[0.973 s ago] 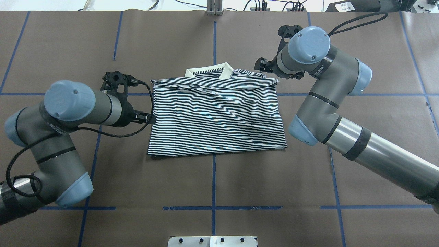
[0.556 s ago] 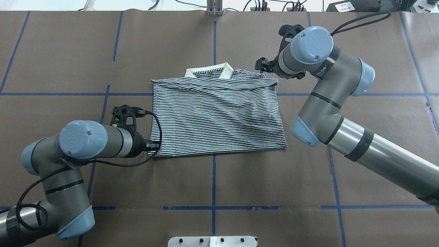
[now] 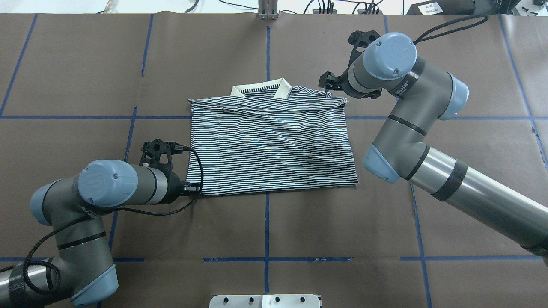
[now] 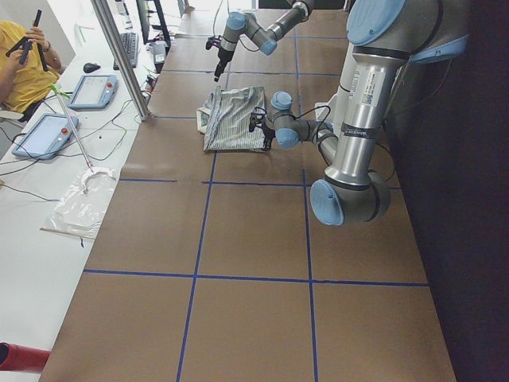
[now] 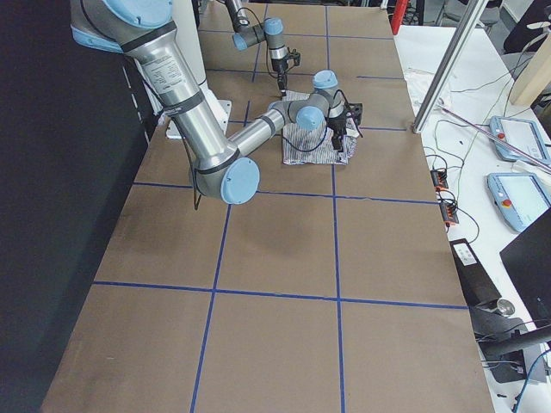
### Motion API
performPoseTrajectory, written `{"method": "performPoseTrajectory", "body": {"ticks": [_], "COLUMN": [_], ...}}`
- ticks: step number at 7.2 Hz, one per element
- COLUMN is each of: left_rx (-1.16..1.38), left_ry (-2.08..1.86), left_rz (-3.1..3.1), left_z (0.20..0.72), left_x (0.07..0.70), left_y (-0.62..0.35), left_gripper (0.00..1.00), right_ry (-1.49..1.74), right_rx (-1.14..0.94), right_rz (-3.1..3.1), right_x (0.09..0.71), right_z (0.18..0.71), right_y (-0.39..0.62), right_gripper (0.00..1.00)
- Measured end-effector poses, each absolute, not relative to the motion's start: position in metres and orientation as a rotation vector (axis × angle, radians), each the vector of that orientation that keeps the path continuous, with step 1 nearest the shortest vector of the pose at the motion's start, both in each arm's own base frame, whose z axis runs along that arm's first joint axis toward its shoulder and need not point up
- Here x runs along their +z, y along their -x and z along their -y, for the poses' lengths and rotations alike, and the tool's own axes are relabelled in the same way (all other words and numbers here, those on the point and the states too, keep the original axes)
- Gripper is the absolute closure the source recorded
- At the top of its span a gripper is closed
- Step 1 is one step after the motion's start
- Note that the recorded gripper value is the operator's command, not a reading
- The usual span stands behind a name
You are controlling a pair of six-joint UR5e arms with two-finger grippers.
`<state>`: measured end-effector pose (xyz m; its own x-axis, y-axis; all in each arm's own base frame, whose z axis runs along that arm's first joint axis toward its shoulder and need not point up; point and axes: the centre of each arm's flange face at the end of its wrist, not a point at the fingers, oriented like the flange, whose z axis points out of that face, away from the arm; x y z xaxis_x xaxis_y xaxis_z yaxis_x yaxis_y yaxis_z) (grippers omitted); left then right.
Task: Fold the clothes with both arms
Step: 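Move the left gripper to the near folded edge while the right holds still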
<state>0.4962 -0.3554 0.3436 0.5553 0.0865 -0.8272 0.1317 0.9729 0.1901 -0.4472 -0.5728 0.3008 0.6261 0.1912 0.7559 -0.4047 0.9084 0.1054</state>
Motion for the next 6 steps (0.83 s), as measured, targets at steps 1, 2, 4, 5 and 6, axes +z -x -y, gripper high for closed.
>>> {"method": "performPoseTrajectory", "body": {"ticks": [1, 2, 4, 5, 6], "left_rx": [-0.026, -0.025, -0.009, 0.017, 0.041], "left_ry": [-0.242, -0.244, -0.255, -0.278, -0.313], "left_rz": [-0.984, -0.982, -0.973, -0.962, -0.945], "left_z": [0.355, 0.355, 0.357, 0.362, 0.374], "left_x": [0.344, 0.344, 0.348, 0.350, 0.353], "left_y": [-0.496, -0.496, -0.493, -0.488, -0.479], "left_gripper": [1.00, 1.00, 1.00, 1.00, 1.00], "right_ry": [-0.277, -0.277, -0.278, -0.278, -0.278], "right_rx": [0.347, 0.346, 0.347, 0.348, 0.350], "right_rz": [0.828, 0.827, 0.826, 0.826, 0.825], "right_x": [0.301, 0.301, 0.302, 0.302, 0.302], "right_z": [0.573, 0.573, 0.573, 0.574, 0.575], "right_y": [0.447, 0.447, 0.446, 0.446, 0.444], "right_gripper": [0.00, 0.00, 0.00, 0.00, 0.00]}}
